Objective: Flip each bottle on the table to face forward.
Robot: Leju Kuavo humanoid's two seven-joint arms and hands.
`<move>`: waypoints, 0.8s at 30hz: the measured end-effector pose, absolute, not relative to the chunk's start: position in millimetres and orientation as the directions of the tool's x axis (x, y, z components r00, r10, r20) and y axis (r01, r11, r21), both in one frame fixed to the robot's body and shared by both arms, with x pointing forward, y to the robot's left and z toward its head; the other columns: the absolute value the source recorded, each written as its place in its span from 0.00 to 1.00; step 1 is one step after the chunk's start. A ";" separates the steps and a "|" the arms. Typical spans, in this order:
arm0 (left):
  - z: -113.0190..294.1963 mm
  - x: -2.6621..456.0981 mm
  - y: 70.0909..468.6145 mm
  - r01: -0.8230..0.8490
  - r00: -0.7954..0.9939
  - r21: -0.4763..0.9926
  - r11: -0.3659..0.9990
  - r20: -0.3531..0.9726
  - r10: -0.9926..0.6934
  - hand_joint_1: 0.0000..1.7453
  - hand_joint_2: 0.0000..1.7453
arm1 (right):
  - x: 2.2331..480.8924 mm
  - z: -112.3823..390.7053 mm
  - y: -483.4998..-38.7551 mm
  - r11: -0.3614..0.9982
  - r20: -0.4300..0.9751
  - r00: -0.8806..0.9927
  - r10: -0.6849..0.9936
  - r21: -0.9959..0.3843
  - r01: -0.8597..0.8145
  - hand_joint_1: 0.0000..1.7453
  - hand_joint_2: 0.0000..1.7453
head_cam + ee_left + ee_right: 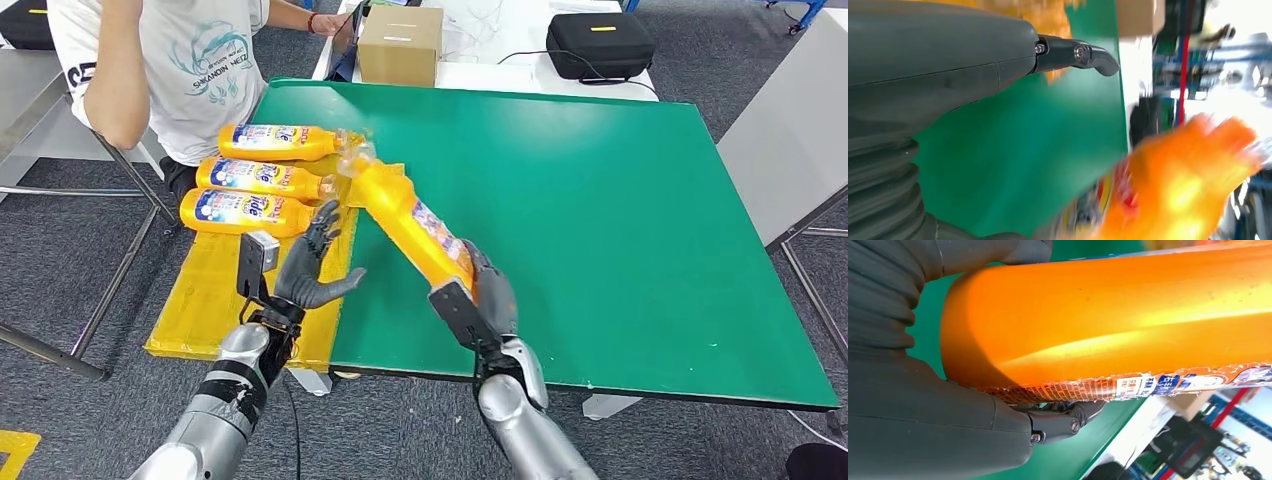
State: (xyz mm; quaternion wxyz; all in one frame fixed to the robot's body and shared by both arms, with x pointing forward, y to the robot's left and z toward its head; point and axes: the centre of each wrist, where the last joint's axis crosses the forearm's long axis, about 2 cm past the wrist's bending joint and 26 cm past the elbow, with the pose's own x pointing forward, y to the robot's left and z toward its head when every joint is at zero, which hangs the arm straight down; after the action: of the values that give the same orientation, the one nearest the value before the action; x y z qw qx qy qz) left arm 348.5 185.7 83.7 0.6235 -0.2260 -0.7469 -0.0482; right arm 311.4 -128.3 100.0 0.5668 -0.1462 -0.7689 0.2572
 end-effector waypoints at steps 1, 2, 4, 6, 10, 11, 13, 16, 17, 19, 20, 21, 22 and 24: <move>84.0 348.0 183.4 0.421 -0.100 -0.233 0.876 0.948 0.301 0.00 1.00 | 313.5 101.3 -124.0 0.827 0.798 -0.324 0.509 -0.558 -0.075 1.00 1.00; 84.3 347.5 181.2 0.445 -0.080 -0.258 0.858 0.942 0.325 0.00 1.00 | 315.4 102.3 -120.0 0.825 0.796 -0.334 0.504 -0.559 -0.086 1.00 1.00; 84.9 346.4 177.4 0.487 -0.044 -0.309 0.817 0.925 0.376 0.00 1.00 | 318.1 104.0 -112.4 0.814 0.787 -0.357 0.503 -0.570 -0.109 1.00 1.00; 85.5 345.6 175.2 0.517 -0.017 -0.353 0.780 0.907 0.421 0.00 1.00 | 319.3 104.8 -105.4 0.800 0.776 -0.376 0.507 -0.586 -0.132 1.00 1.00; 85.8 345.0 175.1 0.536 0.009 -0.395 0.747 0.887 0.462 0.00 1.00 | 318.9 103.5 -95.5 0.774 0.762 -0.391 0.516 -0.611 -0.168 1.00 1.00; 85.6 344.9 175.5 0.535 0.014 -0.401 0.743 0.884 0.467 0.00 1.00 | 318.5 102.9 -93.5 0.768 0.758 -0.394 0.519 -0.617 -0.175 1.00 1.00; 85.3 344.7 176.6 0.533 0.024 -0.413 0.738 0.879 0.475 0.00 1.00 | 316.6 101.3 -88.8 0.749 0.747 -0.404 0.528 -0.634 -0.193 1.00 1.00; 84.5 344.2 177.8 0.530 0.034 -0.424 0.734 0.876 0.481 0.00 1.00 | 309.9 97.0 -78.3 0.710 0.725 -0.422 0.545 -0.666 -0.229 1.00 1.00; 84.2 344.0 178.1 0.530 0.037 -0.426 0.734 0.876 0.482 0.00 1.00 | 307.4 95.5 -75.1 0.697 0.718 -0.427 0.549 -0.676 -0.239 1.00 1.00; 83.4 343.4 178.6 0.528 0.043 -0.430 0.733 0.875 0.482 0.00 1.00 | 302.3 92.5 -68.2 0.670 0.704 -0.437 0.560 -0.695 -0.260 1.00 1.00; 82.6 342.8 179.0 0.526 0.045 -0.432 0.733 0.874 0.483 0.00 1.00 | 300.2 91.3 -65.3 0.658 0.698 -0.441 0.564 -0.703 -0.269 1.00 1.00; 81.5 341.8 179.6 0.523 0.048 -0.435 0.733 0.874 0.484 0.00 1.00 | 298.4 90.3 -62.7 0.646 0.691 -0.445 0.570 -0.711 -0.277 1.00 1.00; 80.0 340.7 180.4 0.520 0.050 -0.437 0.734 0.873 0.485 0.00 1.00 | 297.4 89.3 -61.2 0.635 0.685 -0.447 0.575 -0.718 -0.283 1.00 1.00; 76.9 338.1 181.7 0.514 0.056 -0.442 0.735 0.873 0.485 0.00 1.00 | 296.0 87.6 -59.2 0.616 0.673 -0.451 0.586 -0.732 -0.292 1.00 1.00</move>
State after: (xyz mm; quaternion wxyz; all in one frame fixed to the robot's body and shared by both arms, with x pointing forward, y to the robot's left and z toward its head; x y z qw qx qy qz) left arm 338.1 181.7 76.9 0.6291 -0.3635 -0.6869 -0.0115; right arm 296.0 -59.2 87.6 0.5143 -0.0996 -0.7373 0.4266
